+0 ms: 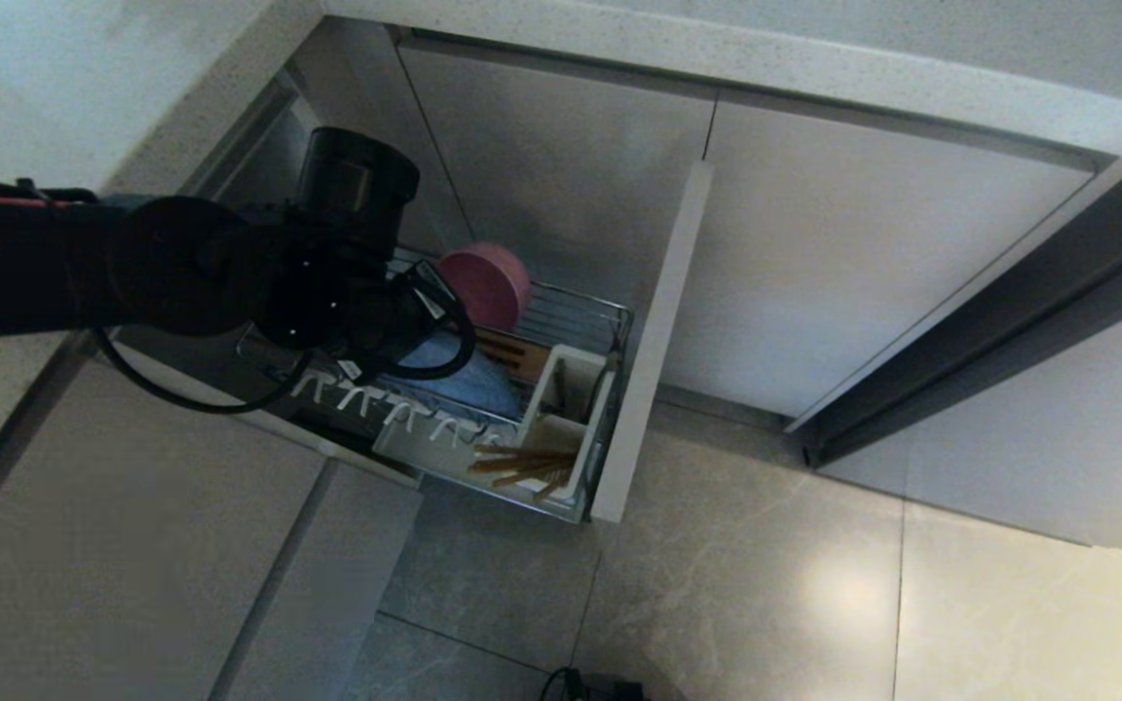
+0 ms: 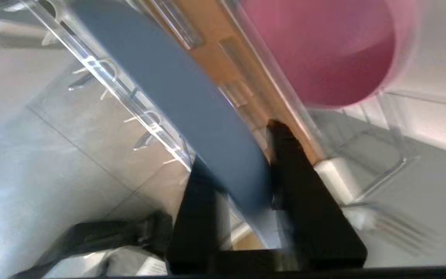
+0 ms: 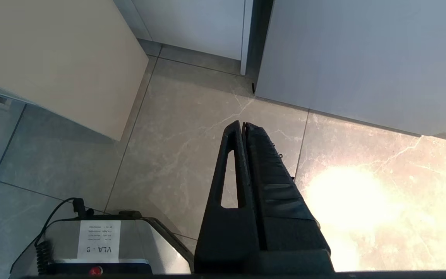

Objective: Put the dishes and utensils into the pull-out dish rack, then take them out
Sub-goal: Take the plate out of the cupboard

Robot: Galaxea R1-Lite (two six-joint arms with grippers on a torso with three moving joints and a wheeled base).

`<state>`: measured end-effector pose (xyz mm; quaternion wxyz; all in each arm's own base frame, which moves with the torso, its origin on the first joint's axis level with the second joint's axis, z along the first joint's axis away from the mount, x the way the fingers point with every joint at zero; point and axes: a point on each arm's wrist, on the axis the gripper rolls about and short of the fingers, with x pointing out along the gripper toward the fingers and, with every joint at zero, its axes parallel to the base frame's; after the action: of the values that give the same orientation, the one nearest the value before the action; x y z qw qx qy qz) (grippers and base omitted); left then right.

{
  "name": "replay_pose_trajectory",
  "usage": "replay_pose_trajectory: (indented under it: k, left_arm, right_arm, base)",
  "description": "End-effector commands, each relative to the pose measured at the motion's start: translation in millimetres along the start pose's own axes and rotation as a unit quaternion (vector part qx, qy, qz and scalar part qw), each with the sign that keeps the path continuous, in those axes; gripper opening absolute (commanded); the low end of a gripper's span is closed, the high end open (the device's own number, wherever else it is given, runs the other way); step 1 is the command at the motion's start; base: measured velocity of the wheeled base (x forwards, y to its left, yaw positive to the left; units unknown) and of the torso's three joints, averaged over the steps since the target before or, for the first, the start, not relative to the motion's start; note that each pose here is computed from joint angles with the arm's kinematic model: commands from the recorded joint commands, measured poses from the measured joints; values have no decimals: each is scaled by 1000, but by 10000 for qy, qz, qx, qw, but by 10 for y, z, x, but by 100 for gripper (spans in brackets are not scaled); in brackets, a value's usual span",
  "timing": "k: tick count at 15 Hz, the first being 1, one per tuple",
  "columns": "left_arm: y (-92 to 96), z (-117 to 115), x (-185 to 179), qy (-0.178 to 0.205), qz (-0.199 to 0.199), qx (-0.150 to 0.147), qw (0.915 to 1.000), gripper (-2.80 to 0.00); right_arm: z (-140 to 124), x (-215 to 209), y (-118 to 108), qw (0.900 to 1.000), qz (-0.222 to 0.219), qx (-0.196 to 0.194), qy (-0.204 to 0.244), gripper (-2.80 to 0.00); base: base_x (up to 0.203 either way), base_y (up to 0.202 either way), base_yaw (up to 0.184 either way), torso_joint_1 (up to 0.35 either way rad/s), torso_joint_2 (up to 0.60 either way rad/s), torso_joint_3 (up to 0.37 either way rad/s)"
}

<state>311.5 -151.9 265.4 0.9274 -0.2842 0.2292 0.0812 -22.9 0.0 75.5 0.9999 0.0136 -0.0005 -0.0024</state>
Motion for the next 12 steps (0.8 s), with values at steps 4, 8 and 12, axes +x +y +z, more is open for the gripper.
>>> replay_pose_trajectory:
  k: [4, 8, 12]
  left_arm:
    - [-1, 12, -43, -19, -10, -8, 10000, -280]
    - [-16, 79, -189, -105, -159, -63, 9998, -280]
    - [-54, 206, -454, -287, -462, -160, 9984, -280]
  right_arm:
    - [0, -1, 0, 10000, 2, 2, -3, -280]
    - [0, -1, 0, 10000, 2, -5, -3, -280]
    - [0, -1, 0, 10000, 2, 0, -3, -280]
  base:
    - [0, 0, 0, 0, 0, 0]
    - [0, 0, 0, 0, 0, 0]
    - [0, 0, 0, 0, 0, 0]
